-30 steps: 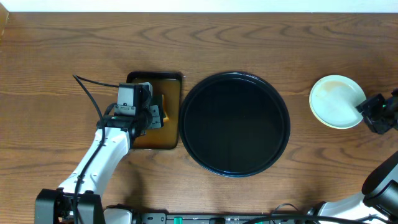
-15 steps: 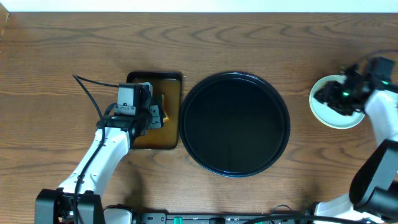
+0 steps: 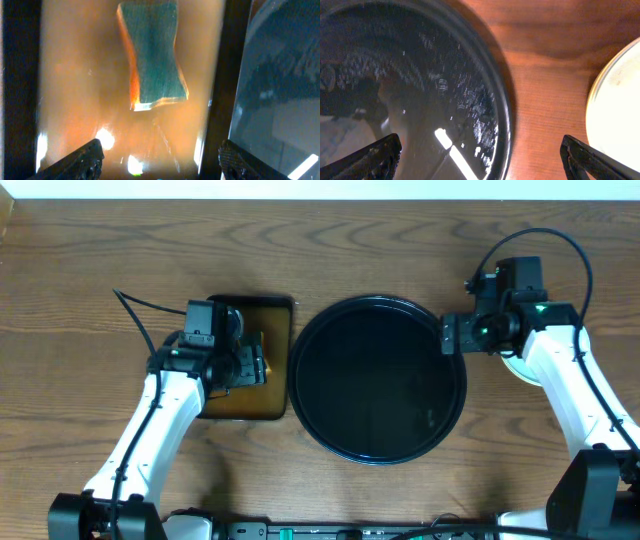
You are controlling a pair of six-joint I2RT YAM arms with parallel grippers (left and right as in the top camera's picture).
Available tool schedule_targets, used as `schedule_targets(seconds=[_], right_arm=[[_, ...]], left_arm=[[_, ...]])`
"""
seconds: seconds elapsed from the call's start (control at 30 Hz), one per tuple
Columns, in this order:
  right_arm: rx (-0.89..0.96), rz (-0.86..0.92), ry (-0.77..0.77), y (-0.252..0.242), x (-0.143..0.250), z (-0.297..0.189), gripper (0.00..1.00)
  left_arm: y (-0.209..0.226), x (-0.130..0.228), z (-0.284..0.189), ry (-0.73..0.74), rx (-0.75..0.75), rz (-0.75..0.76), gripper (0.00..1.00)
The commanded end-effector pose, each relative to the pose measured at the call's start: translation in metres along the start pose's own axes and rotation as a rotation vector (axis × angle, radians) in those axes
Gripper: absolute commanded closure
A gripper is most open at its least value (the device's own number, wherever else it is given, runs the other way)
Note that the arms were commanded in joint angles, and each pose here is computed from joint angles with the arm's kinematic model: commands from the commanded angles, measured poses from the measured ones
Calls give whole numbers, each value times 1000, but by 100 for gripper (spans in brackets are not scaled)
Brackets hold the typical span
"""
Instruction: Clean dirty plates on tray and stack at the side
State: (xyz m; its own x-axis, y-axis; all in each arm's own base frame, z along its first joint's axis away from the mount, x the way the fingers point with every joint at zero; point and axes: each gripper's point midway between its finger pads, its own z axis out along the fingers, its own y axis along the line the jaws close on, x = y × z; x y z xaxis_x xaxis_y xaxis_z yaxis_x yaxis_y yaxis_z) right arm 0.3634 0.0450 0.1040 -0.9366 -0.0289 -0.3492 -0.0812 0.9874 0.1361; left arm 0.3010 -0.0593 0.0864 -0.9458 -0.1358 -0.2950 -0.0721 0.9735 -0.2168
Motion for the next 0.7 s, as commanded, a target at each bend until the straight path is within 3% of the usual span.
schedule_targets(seconds=[0.0, 0.23, 0.53, 0.57, 0.67], right_arm=[[25, 18, 8, 4, 5, -7, 1], [19, 15, -38, 9, 12, -26, 1], [29, 63, -317, 6, 34, -71, 1], [35, 73, -348, 5, 38, -77, 1], [29, 68, -413, 6, 48, -91, 1]], left_arm=[[0, -3, -24, -30, -14, 6, 24], [10, 11, -54, -120, -58, 15, 24], [10, 33, -93, -370, 3, 48, 24], [10, 35, -95, -388, 7, 51, 18], [11, 40, -99, -428, 17, 55, 16]])
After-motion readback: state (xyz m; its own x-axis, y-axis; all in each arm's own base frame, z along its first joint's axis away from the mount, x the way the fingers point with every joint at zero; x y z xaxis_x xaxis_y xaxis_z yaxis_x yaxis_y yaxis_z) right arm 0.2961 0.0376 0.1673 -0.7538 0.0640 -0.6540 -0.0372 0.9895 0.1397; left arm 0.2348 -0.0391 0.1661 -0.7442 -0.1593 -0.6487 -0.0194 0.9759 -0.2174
